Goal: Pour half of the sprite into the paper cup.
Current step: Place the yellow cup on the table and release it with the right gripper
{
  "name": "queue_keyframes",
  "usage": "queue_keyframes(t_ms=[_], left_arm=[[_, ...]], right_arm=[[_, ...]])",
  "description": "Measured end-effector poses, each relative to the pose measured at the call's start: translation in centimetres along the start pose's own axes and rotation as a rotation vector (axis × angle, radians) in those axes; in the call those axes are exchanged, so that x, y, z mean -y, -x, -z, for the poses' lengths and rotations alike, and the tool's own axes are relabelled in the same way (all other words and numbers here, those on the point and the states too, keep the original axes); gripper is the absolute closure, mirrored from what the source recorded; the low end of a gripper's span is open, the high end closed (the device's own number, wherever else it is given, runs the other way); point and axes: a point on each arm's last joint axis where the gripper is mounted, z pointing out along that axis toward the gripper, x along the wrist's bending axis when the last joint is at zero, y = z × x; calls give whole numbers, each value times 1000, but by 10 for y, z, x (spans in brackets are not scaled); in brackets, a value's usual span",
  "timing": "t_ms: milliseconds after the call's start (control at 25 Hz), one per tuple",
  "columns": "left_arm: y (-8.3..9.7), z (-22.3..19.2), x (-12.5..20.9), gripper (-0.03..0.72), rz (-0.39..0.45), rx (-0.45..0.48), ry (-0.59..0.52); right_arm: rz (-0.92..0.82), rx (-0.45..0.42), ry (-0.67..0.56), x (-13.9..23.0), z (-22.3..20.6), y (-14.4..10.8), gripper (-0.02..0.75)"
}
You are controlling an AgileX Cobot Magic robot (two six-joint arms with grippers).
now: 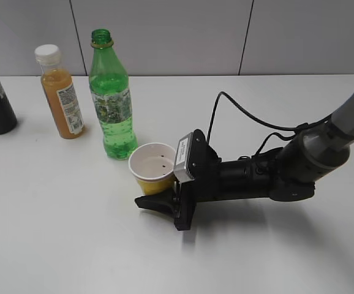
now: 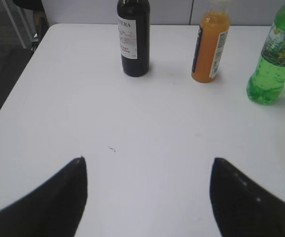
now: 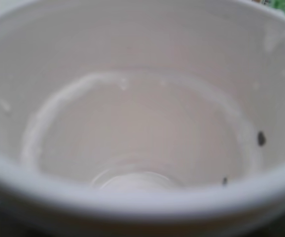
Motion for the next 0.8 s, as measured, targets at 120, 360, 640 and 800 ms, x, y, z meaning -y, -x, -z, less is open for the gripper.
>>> queue_keyframes(t_ms=[120, 360, 640, 800], left_arm=[[0, 0, 0, 100, 0, 0, 0], [0, 0, 0, 100, 0, 0, 0], [0, 0, 0, 100, 0, 0, 0], [0, 0, 0, 100, 0, 0, 0]], right_arm=[[0, 3, -9, 1, 0, 1, 293], [18, -15, -13, 3, -4, 4, 286], [24, -24, -27, 4, -5, 3, 193], [31, -35, -37, 5, -4, 3, 117]])
